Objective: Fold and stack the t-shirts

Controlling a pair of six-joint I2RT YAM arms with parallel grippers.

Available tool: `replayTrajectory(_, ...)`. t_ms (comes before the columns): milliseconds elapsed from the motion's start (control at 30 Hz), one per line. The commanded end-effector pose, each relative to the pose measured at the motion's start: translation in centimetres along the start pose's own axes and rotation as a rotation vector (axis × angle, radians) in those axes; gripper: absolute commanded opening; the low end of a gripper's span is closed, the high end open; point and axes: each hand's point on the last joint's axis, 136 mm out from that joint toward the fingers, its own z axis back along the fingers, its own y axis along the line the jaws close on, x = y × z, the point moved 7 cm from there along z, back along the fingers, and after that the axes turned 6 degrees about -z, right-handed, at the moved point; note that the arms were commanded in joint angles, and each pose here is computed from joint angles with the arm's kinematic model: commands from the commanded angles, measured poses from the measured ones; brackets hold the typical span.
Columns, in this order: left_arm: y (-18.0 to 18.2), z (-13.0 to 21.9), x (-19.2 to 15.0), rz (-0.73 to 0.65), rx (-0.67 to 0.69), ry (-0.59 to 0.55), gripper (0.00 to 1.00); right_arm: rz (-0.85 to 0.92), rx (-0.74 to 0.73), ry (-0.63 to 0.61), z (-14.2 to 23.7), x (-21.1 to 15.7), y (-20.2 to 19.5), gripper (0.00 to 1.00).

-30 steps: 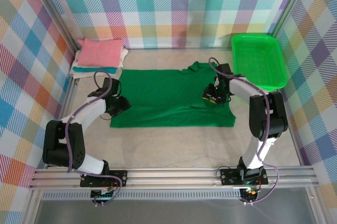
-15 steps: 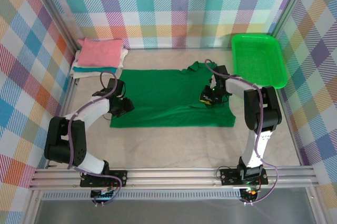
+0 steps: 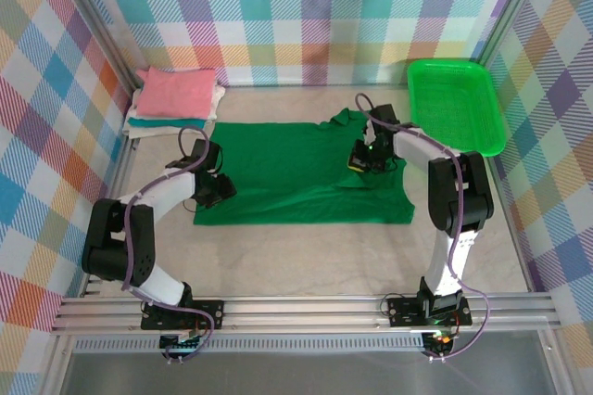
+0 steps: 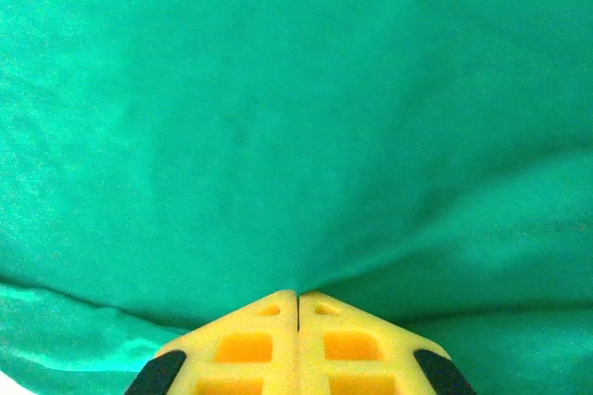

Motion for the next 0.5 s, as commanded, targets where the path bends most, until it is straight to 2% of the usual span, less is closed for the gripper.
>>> replayTrajectory(0, -0.4, -0.1, 0.7, -0.008, 0.015, -0.035, 0.43, 0.055, -0.023, -0.018, -0.3, 1.1, 1.0, 0.0)
replayTrajectory(200, -0.2, -0.3, 0.4, -0.01, 0.027, -0.025, 0.42, 0.123, -0.042, -0.044, -0.4, 2.3, 2.5, 0.0)
replayTrajectory(333, -0.1, -0.4, 0.3, -0.017, 0.034, -0.019, 0.42, 0.166, -0.077, 0.007, -1.3, 3.0, 2.9, 0.01)
replayTrajectory(400, -0.1, -0.6, 0.3, -0.016, 0.035, -0.012, 0.42, 0.173, -0.098, 0.014, -1.5, 3.4, 2.9, 0.23)
replayTrajectory(467, -0.1, -0.7, 0.3, -0.015, 0.032, -0.008, 0.42, 0.181, -0.11, -0.002, -1.1, 3.8, 3.3, 0.26)
